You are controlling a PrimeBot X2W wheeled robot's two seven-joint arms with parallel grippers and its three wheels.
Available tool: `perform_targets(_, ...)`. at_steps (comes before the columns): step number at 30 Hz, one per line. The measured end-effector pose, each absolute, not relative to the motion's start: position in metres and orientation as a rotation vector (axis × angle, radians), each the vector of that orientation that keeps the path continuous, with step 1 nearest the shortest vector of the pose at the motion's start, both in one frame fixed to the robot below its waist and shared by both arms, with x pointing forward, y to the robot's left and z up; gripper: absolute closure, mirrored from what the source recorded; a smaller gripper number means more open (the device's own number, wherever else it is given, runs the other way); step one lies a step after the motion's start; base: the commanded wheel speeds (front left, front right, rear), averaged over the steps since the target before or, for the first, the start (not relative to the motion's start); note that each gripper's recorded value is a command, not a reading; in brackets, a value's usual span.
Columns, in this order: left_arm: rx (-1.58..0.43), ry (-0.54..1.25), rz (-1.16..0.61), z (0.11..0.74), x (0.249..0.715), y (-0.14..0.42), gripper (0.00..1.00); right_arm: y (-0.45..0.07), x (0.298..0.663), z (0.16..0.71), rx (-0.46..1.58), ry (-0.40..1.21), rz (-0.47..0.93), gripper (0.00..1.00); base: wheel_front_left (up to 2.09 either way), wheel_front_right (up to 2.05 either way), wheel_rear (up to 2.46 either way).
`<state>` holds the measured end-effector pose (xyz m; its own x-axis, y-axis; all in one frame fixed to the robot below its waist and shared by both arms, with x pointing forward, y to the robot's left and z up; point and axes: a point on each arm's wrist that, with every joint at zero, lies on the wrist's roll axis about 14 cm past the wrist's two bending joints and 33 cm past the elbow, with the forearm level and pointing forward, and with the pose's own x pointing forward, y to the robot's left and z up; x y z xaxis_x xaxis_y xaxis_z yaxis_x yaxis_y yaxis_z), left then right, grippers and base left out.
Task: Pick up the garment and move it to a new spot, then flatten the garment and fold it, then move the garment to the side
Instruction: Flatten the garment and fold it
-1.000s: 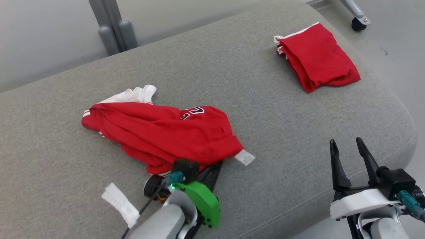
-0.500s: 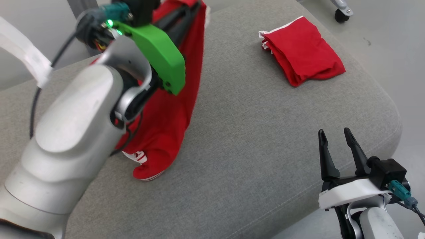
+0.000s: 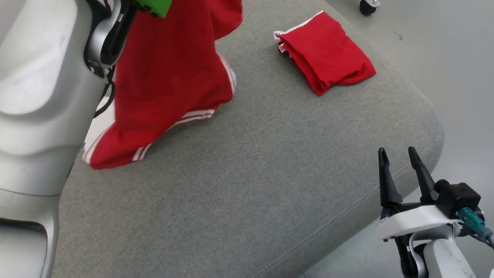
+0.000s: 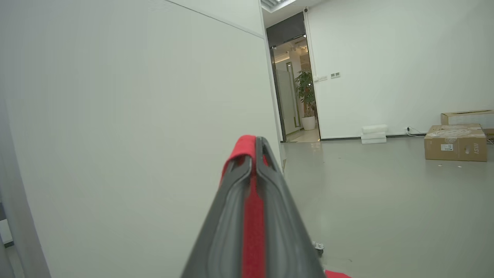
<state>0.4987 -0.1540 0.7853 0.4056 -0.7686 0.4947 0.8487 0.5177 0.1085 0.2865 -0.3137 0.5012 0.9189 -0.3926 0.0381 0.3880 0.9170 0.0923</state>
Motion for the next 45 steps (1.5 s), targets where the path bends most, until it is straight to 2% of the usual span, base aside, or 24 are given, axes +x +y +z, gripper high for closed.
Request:
perform_targets(4, -0.234, -0.612, -1.024, 0.800, 0.491, -0.143, 1.00, -0.309, 0.292, 0.501, 0.080, -0.057, -0.379, 0.00, 0.00, 0.00, 0.00)
perform_targets(7, -0.275, -0.609, -1.022, 0.788, 0.485, -0.134, 1.00, -0.303, 0.297, 0.500, 0.081, -0.055, -0.357, 0.00, 0.00, 0.00, 0.00)
perform_targets(12, -0.350, -0.425, -0.943, 0.706, 0.480, -0.104, 1.00, -0.292, 0.299, 0.493, 0.085, -0.039, -0.323, 0.00, 0.00, 0.00, 0.00)
perform_targets(15, -0.353, -0.232, -0.857, 0.623, 0.461, -0.071, 1.00, -0.286, 0.297, 0.486, 0.087, -0.021, -0.306, 0.00, 0.00, 0.00, 0.00)
perform_targets(20, -0.328, 0.006, -0.624, 0.523, 0.421, 0.002, 1.00, -0.275, 0.299, 0.477, 0.082, 0.006, -0.266, 0.00, 0.00, 0.00, 0.00)
perform_targets(26, -0.344, 0.204, -0.278, 0.444, 0.366, 0.093, 1.00, -0.259, 0.310, 0.473, 0.080, 0.019, -0.193, 0.00, 0.00, 0.00, 0.00)
perform_targets(30, -0.423, 0.295, -0.195, 0.411, 0.332, 0.101, 1.00, -0.238, 0.323, 0.473, 0.079, 0.018, -0.118, 0.00, 0.00, 0.00, 0.00)
perform_targets(35, -0.413, 0.367, -0.098, 0.382, 0.307, 0.123, 1.00, -0.213, 0.337, 0.476, 0.079, 0.010, -0.032, 0.00, 0.00, 0.00, 0.00)
perform_targets(36, -0.418, 0.370, -0.085, 0.380, 0.305, 0.125, 0.89, -0.209, 0.339, 0.477, 0.079, 0.008, -0.020, 0.00, 0.00, 0.00, 0.00)
perform_targets(37, -0.423, 0.376, -0.075, 0.377, 0.302, 0.127, 0.61, -0.206, 0.341, 0.478, 0.081, 0.005, -0.007, 0.00, 0.00, 0.00, 0.00)
perform_targets(38, -0.424, 0.384, -0.075, 0.375, 0.299, 0.128, 0.20, -0.203, 0.342, 0.478, 0.080, 0.003, 0.001, 0.00, 0.00, 0.00, 0.00)
perform_targets(39, -0.423, 0.388, -0.078, 0.373, 0.296, 0.128, 0.00, -0.202, 0.343, 0.479, 0.079, 0.001, 0.007, 0.00, 0.00, 0.00, 0.00)
perform_targets(45, -0.366, 0.408, 0.002, 0.364, 0.295, 0.154, 0.00, -0.206, 0.340, 0.484, 0.079, -0.015, -0.005, 0.00, 0.00, 0.00, 0.00)
